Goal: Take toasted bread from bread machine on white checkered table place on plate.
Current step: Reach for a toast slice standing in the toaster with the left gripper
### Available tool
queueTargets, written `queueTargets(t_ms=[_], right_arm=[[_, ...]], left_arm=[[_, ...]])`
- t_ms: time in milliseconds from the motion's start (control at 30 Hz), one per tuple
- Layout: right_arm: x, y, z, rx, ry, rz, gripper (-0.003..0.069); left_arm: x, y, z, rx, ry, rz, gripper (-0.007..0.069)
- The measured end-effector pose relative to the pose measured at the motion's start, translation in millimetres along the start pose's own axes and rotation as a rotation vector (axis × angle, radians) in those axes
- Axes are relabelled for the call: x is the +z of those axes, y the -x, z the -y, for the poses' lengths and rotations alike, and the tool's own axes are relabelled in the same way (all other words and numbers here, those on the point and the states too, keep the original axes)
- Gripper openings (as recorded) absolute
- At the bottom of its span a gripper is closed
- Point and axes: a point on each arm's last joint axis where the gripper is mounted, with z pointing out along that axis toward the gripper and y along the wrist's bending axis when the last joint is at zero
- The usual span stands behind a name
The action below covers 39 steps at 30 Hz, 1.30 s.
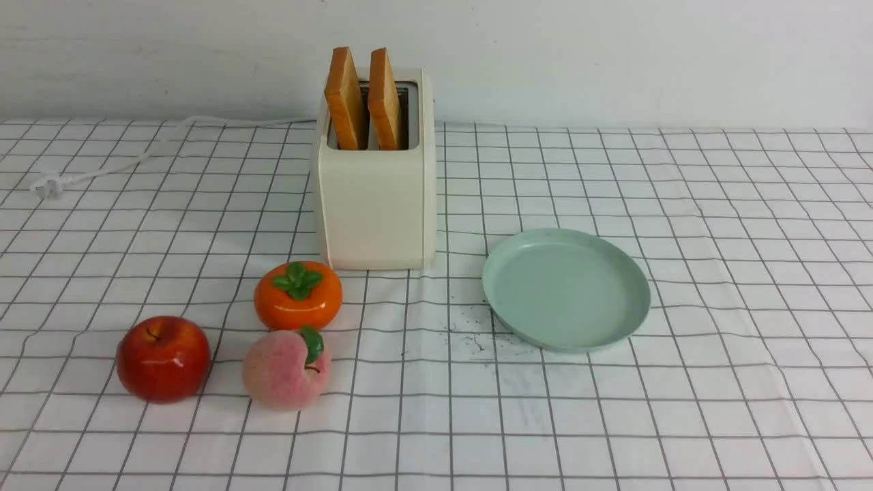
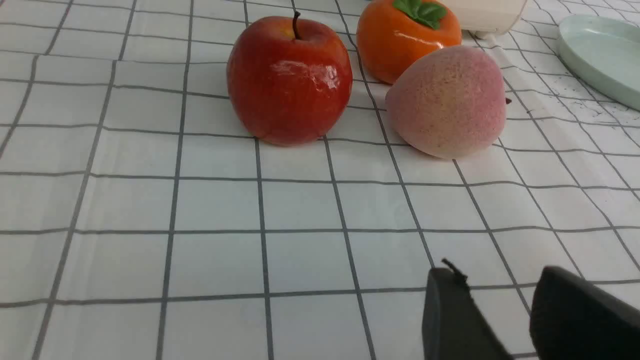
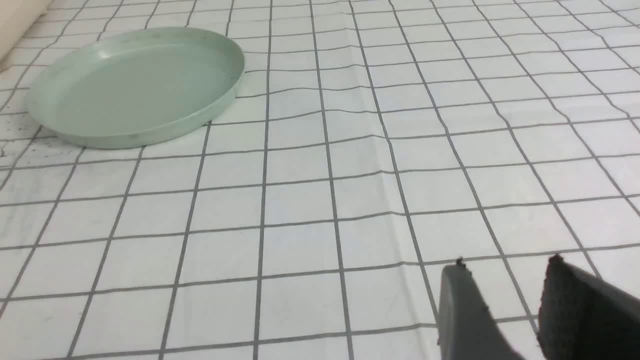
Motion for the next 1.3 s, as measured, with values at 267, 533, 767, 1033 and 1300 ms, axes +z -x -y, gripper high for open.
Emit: queueTargets(t_ms=[267, 533, 767, 1033, 1300], right_arm=[[0.0, 0.0, 0.0, -0.001, 0.0, 0.0, 0.0239], [0.0, 0.0, 0.0, -0.001, 0.0, 0.0, 0.0239], [0.0, 0.0, 0.0, -0.001, 0.0, 0.0, 0.0239], [0.0, 0.0, 0.0, -0.001, 0.0, 0.0, 0.0239], [0.0, 0.0, 0.0, -0.001, 0.0, 0.0, 0.0239]], left_arm=[[0.0, 0.0, 0.0, 0.0, 0.0, 0.0, 0.0236], [0.0, 0.0, 0.0, 0.0, 0.0, 0.0, 0.0236], [0.0, 2.5, 0.4, -0.015, -0.004, 0.028, 0.0236], [-2.0, 18.6, 4.8, -0.365, -0.09, 0.193, 0.0236], [-8.2, 37.8, -1.7, -0.855, -0.167, 0.409, 0.0236]])
